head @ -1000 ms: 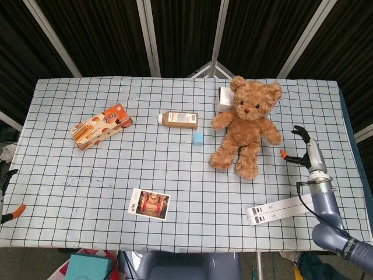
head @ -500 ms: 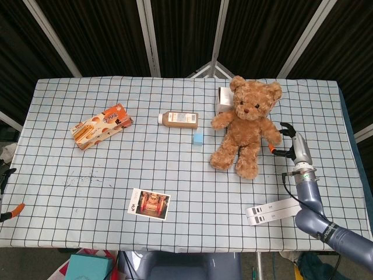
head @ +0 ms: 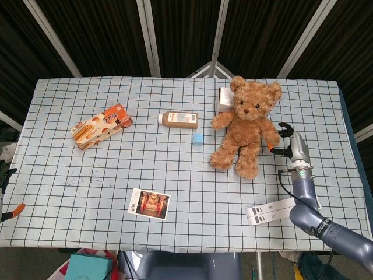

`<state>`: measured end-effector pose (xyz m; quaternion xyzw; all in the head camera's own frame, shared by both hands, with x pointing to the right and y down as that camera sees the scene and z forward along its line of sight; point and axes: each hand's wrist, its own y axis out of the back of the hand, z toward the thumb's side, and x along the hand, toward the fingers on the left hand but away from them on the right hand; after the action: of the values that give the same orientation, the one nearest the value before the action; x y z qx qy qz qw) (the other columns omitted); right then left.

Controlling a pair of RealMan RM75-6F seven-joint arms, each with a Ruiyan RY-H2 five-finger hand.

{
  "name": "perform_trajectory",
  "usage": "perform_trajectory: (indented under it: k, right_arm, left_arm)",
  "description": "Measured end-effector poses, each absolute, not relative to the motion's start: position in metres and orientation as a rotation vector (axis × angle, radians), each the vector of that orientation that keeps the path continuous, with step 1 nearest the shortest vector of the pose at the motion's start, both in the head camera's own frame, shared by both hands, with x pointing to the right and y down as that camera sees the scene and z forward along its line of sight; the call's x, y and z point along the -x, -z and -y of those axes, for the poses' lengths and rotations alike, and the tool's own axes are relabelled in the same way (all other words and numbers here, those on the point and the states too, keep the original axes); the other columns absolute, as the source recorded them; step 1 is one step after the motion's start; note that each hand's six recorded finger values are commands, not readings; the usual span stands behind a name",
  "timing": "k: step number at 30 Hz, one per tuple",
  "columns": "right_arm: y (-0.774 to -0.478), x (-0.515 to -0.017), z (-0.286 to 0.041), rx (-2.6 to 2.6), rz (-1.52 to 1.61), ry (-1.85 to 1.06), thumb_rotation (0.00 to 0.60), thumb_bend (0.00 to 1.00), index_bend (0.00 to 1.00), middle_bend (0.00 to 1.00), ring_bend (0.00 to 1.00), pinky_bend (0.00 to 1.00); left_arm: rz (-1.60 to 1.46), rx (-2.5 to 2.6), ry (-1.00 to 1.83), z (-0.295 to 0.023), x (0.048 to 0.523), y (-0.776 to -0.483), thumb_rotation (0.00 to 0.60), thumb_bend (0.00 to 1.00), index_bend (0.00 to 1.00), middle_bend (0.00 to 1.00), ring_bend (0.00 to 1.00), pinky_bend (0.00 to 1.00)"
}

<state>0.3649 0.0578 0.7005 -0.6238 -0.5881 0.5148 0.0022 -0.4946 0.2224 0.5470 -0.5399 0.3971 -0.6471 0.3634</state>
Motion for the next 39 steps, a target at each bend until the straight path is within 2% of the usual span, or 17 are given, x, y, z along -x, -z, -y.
perform_trajectory:
  k: [7,11,16,25,39]
  right_arm:
    - [-0.706,-0.359,-0.050,1.906,1.849,-1.636,0.600,0.32,0.23,0.37,0.28,0.00]
    - [-0.710,-0.356,-0.048,1.894,1.847,-1.650,0.600,0.32,0.30,0.41,0.32,0.00]
    - [-0.715,-0.355,-0.045,1.878,1.853,-1.660,0.600,0.45,0.35,0.44,0.37,0.00]
    - [-0.717,-0.354,-0.045,1.870,1.833,-1.667,0.600,0.53,0.45,0.49,0.42,0.00]
    - [-0.713,-0.349,-0.042,1.877,1.796,-1.645,0.600,0.54,0.49,0.50,0.43,0.00]
  left_arm:
    - [-1.018,1.386,1.672,-0.222,0.495,-0.548,0.600,0.24,0.17,0.00,0.00,0.03]
    - [-1.021,1.384,1.676,-0.221,0.496,-0.549,0.600,0.24,0.17,0.00,0.00,0.03]
    - [-1.017,1.384,1.679,-0.221,0.496,-0.550,0.600,0.24,0.17,0.00,0.00,0.03]
    - [-1.012,1.385,1.681,-0.221,0.495,-0.551,0.600,0.24,0.17,0.00,0.00,0.03]
    - [-1.007,1.383,1.689,-0.221,0.495,-0.552,0.600,0.24,0.17,0.00,0.00,0.03]
